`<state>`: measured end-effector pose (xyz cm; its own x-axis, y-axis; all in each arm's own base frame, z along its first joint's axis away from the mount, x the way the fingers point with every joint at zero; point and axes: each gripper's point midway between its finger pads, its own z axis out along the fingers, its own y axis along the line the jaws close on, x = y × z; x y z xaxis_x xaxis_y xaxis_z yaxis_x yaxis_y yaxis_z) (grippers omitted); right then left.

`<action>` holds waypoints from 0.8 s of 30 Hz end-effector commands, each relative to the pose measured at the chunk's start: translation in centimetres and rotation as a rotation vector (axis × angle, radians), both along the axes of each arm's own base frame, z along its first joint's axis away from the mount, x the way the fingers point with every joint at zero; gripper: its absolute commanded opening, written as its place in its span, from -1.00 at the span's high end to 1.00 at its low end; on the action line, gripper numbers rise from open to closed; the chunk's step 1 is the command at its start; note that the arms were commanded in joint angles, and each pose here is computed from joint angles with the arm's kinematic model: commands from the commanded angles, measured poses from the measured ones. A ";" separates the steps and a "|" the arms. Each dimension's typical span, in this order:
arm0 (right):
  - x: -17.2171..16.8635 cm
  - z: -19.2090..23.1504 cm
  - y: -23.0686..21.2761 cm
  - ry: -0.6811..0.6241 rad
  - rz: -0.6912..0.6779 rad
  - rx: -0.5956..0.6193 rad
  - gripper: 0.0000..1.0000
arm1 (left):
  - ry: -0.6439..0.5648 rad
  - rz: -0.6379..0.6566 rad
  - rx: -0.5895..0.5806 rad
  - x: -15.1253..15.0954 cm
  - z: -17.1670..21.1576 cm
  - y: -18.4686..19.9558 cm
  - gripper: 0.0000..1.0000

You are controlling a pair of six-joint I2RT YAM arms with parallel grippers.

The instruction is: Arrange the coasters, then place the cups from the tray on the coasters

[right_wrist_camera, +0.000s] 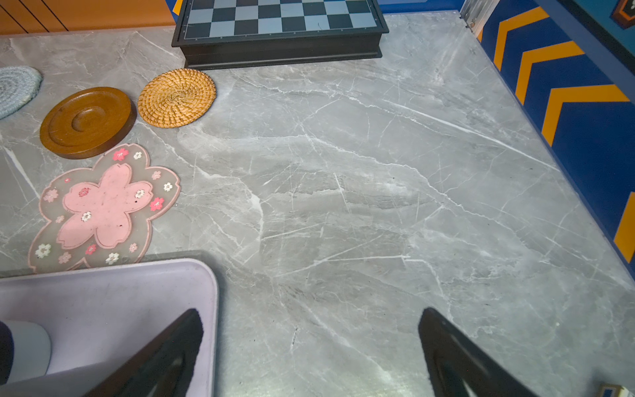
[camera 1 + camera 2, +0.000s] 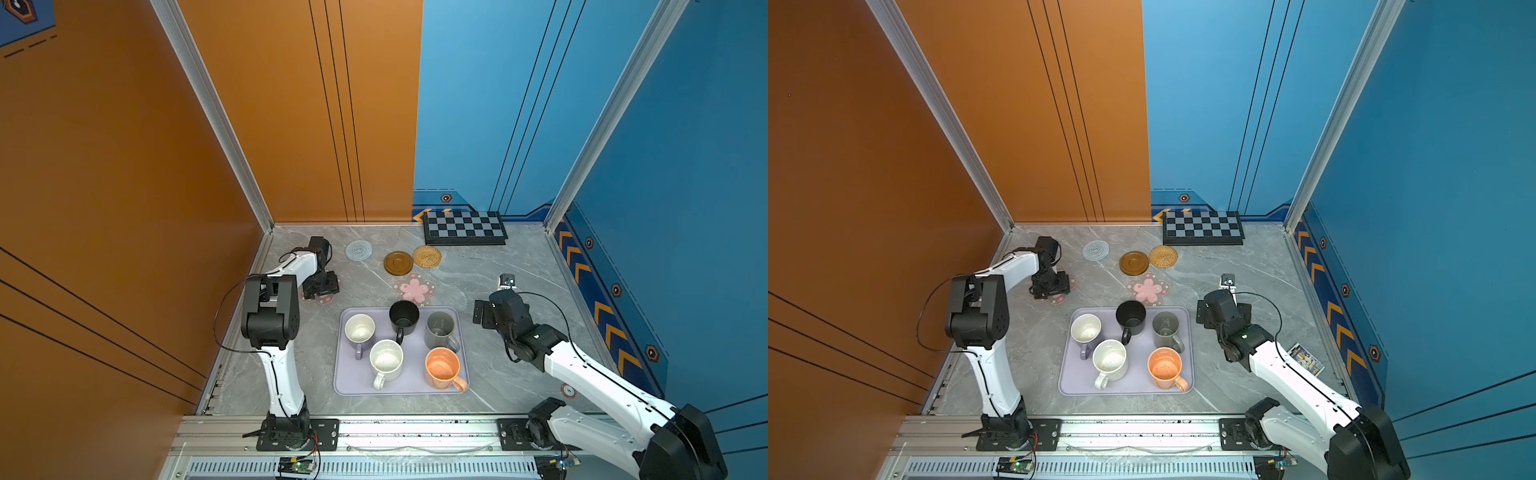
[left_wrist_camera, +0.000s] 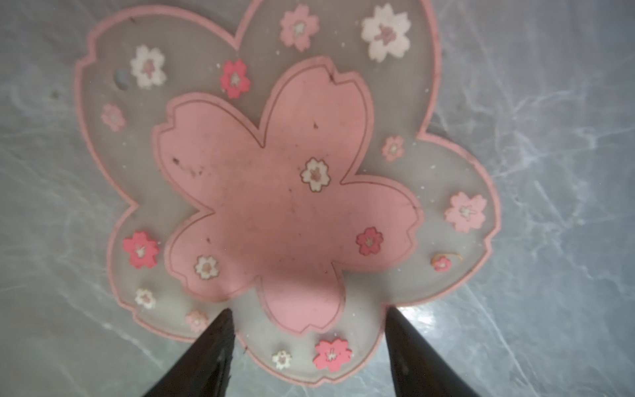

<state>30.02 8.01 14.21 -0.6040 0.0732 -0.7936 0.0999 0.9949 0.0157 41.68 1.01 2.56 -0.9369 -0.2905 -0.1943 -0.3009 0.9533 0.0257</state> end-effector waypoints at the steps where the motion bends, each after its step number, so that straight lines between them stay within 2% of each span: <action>1: -0.6 -0.4 -0.5 0.018 -0.021 -0.010 -1.00 | 0.007 -0.005 0.047 -0.6 1.0 1.1 -0.42; 16: -0.8 -0.8 -0.6 0.023 -0.031 -0.006 -1.00 | -0.012 -0.017 -0.004 1.4 0.7 -0.9 -0.43; 24: -1.1 -0.9 -0.6 0.023 -0.028 -0.007 -1.00 | -0.013 -0.019 0.001 0.6 1.1 -1.4 -0.42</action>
<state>29.74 7.92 13.69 -0.6123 0.0813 -0.7864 0.1072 0.9940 0.0193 43.37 0.19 3.42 -0.9351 -0.2712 -0.2283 -0.2835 0.9587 0.0223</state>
